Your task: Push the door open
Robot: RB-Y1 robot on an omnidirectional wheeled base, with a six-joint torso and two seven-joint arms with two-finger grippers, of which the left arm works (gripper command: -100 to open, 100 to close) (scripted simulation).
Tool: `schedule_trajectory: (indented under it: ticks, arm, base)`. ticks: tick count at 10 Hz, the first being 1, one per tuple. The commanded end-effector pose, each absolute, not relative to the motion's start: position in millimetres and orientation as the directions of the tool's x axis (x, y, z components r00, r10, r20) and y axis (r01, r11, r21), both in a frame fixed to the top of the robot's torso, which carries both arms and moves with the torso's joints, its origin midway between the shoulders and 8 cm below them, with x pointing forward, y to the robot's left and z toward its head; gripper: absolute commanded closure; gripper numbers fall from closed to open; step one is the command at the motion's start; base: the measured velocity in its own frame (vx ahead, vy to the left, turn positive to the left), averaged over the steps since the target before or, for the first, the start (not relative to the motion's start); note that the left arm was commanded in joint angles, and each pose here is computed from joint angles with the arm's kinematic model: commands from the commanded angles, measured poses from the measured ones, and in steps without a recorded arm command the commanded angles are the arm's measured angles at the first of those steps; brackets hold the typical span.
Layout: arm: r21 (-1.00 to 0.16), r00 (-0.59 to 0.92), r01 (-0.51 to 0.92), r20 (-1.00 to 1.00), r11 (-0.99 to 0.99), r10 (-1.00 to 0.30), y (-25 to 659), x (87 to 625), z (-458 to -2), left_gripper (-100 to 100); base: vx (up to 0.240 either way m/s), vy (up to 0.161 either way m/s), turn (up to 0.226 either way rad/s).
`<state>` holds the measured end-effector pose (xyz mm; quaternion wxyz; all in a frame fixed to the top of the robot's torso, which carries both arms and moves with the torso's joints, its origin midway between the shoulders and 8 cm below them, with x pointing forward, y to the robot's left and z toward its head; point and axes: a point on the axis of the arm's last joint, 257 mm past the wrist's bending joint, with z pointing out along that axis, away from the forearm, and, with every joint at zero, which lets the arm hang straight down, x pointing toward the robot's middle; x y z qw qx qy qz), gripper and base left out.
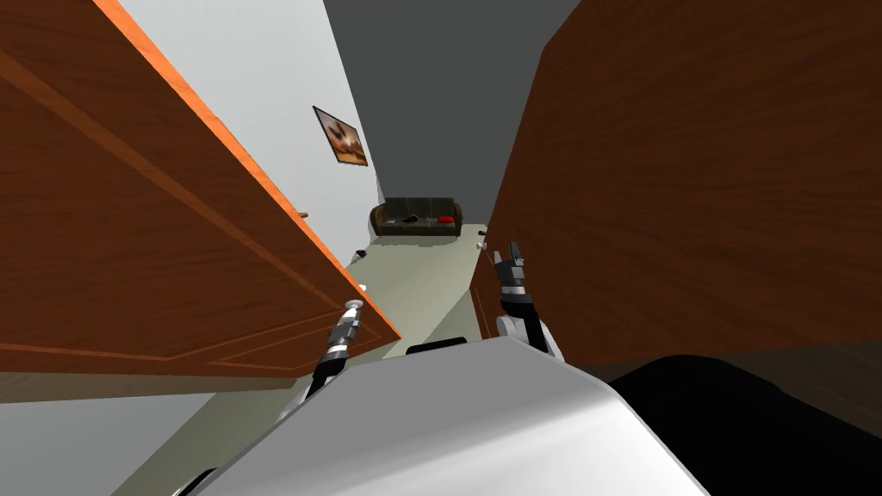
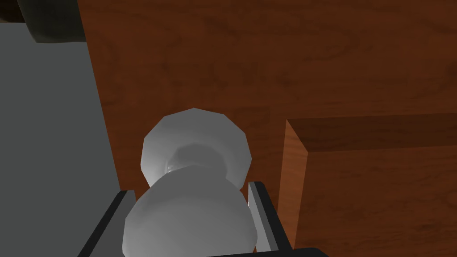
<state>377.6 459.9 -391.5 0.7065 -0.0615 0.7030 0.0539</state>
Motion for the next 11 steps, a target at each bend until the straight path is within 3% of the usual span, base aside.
schedule_trajectory:
  ticks: [1,5,11]
  arm:
    - [-0.011,0.005,-0.164,-1.000,0.986,-0.010,460.6,377.0,-391.7,100]
    - [-0.011,0.005,-0.164,-1.000,0.986,-0.010,460.6,377.0,-391.7,100]
    - [-0.171,0.043,-0.186,-0.985,0.967,-0.166,457.9,381.1,-392.0,100]
  base:
    - [-0.027,-0.010,-0.005]
    - [-0.011,-0.002,0.001]
    - [0.052,0.016,0.004]
